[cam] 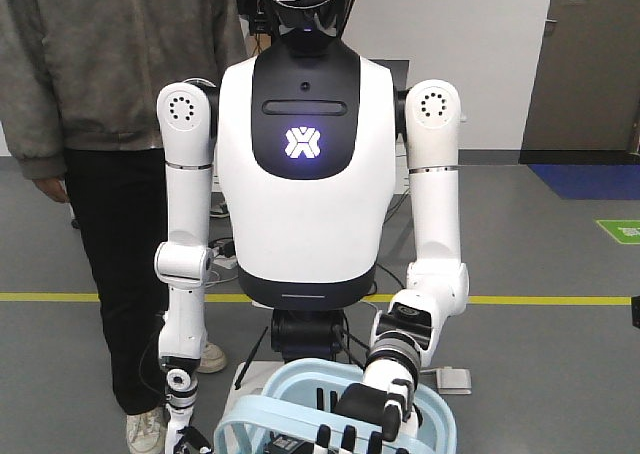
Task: Pick snacks and fruit into basket
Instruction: 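Withdraw both open grippers and turn the base away from the basket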
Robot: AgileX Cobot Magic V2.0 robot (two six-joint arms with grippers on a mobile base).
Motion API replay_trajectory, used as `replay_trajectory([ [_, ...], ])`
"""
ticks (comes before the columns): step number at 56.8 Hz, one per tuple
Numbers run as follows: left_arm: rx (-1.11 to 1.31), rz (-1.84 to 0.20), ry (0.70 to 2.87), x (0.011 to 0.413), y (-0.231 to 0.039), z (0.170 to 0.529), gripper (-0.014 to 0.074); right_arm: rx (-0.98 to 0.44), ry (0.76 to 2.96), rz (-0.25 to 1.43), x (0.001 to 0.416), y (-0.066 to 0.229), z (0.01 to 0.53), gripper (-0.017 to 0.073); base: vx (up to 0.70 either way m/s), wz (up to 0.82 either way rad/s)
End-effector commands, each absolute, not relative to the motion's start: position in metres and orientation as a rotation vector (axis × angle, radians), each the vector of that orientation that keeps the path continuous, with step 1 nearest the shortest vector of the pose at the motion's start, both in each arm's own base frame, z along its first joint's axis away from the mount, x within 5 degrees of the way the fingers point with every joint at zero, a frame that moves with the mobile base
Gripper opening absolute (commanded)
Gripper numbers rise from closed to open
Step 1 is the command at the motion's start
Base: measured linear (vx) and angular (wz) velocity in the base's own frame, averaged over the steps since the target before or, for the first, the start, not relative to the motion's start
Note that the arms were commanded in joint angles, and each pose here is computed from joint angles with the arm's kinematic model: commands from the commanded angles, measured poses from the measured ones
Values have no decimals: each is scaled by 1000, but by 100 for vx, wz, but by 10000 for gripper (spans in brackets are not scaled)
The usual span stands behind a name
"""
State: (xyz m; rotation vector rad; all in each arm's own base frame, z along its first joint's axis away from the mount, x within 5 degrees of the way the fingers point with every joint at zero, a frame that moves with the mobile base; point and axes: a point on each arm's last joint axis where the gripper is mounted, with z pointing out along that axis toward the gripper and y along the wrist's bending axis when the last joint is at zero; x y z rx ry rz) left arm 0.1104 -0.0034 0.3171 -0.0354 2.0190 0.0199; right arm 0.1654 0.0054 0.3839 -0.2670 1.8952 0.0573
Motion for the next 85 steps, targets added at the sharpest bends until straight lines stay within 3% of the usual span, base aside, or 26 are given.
replay_trajectory([
  [1, -14, 1, 1926, 113, -5, 332, 495, -222, 1802, 33, 164, 3, 401, 396, 0, 0],
  [33, -14, 2, 1928, 113, -5, 332, 495, -222, 1796, 31, 163, 3, 402, 396, -5, 5],
  [85, -14, 2, 1928, 113, -5, 332, 495, -223, 1807, 35, 165, 3, 400, 396, -27, 17],
])
